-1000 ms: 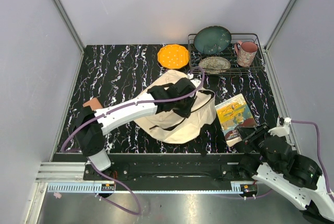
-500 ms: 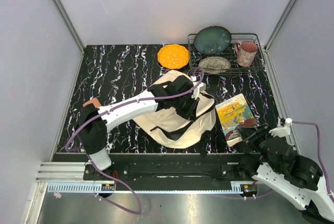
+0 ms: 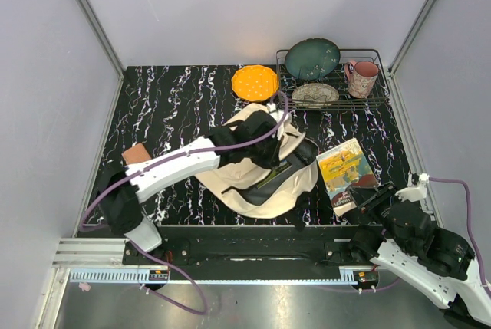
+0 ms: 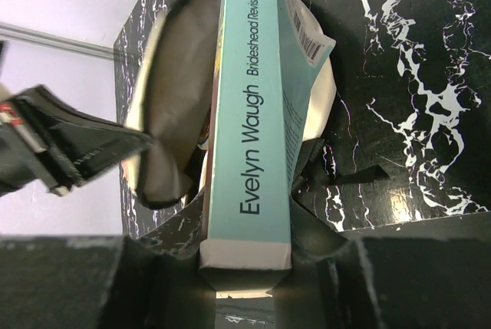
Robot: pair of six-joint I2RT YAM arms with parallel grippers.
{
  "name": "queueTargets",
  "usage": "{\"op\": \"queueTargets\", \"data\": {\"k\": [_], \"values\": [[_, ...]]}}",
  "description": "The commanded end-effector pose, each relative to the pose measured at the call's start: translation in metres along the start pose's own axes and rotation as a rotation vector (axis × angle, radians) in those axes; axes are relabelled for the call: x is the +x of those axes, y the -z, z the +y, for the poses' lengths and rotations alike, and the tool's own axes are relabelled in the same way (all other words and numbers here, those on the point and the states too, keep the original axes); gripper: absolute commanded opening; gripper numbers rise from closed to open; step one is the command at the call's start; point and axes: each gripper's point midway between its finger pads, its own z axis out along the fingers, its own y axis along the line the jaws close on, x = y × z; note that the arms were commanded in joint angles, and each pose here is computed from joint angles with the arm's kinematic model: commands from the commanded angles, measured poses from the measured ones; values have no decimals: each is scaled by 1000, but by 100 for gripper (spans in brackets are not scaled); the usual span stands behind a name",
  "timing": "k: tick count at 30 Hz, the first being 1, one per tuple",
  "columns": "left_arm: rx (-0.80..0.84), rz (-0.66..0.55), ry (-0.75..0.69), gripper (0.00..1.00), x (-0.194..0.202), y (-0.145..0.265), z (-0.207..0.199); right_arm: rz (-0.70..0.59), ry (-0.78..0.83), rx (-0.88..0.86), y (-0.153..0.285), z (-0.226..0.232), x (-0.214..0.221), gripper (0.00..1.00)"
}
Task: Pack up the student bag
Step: Place the book in the student bag.
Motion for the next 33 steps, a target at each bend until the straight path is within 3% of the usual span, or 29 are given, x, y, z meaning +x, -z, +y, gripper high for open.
{"op": "queueTargets", "data": {"k": [1, 9, 16, 20, 28, 33], "values": [[-181, -314, 39, 0, -63, 66, 22, -43, -85, -154, 13, 41, -21, 0], [-302, -535, 77, 0, -91, 136, 42, 188, -87, -317, -4, 96, 35, 0], [-274, -527, 70, 0, -86, 140, 37, 341, -184, -405, -38, 130, 88, 0], [-229, -510, 81, 0, -80, 136, 31, 369, -211, -394, -49, 133, 100, 0], [-225, -466, 91, 0, -74, 119, 31, 339, -179, -625, -16, 180, 74, 0], [-219, -465, 89, 0, -76, 119, 30, 301, -242, -593, -23, 162, 72, 0]]}}
